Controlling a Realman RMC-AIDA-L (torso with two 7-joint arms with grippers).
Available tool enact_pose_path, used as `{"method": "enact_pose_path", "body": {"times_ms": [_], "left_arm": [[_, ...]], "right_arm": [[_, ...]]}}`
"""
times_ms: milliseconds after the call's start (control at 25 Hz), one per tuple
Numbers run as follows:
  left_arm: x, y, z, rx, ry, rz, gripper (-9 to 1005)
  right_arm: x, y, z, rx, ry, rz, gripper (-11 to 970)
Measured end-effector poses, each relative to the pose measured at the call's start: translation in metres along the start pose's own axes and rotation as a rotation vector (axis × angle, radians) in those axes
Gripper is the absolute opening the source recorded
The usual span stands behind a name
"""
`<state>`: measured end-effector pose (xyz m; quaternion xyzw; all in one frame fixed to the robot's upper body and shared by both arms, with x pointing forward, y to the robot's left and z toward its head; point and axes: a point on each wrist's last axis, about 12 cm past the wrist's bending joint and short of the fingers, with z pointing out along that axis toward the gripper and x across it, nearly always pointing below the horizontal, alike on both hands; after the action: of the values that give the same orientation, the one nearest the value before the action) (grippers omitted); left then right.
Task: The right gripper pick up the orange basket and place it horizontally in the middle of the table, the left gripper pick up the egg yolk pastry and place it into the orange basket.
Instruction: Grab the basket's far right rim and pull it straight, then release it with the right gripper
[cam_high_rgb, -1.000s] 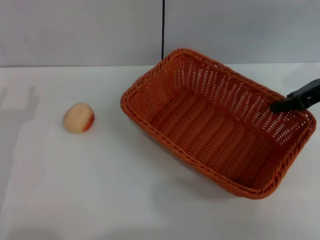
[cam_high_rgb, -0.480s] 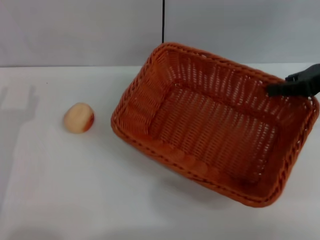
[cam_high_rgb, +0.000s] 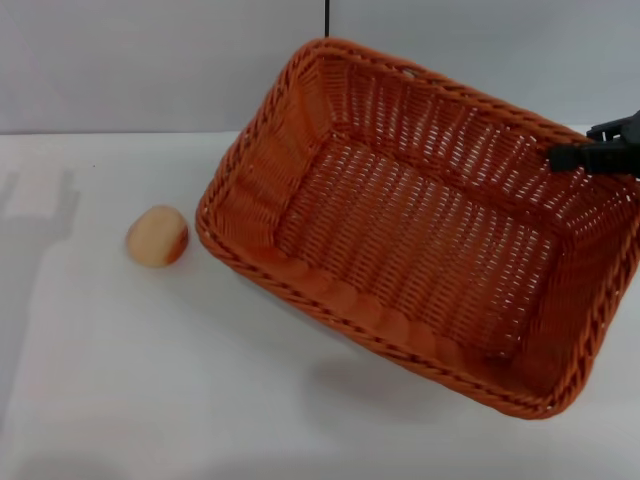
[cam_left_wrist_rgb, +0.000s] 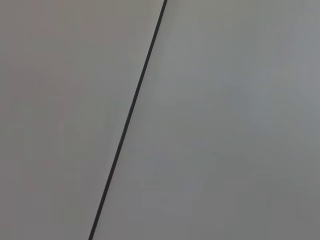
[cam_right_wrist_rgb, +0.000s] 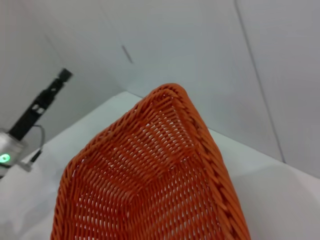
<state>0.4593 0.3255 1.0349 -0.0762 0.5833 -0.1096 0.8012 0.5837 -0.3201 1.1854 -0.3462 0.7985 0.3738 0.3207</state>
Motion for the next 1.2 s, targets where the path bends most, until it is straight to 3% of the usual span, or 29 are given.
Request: {"method": "enact_pose_path", "body": {"times_ms": [440, 680, 1200], "left_arm": [[0.000, 0.001, 0.000, 0.000, 0.005, -0.004, 722], [0.003, -0.004, 0.001, 0.025, 0.022, -0.011, 722], [0.005, -0.008, -0.003, 0.049, 0.038, -0.017, 722]], "right_arm": [[-0.012, 0.010, -0.029, -0.046, 0.140, -0.231, 156], [-0.009, 0.008, -0.009, -0.099, 0.251, -0.295, 156], [-0.012, 0.008, 0.034, -0.151, 0.317, -0.351, 160]]}}
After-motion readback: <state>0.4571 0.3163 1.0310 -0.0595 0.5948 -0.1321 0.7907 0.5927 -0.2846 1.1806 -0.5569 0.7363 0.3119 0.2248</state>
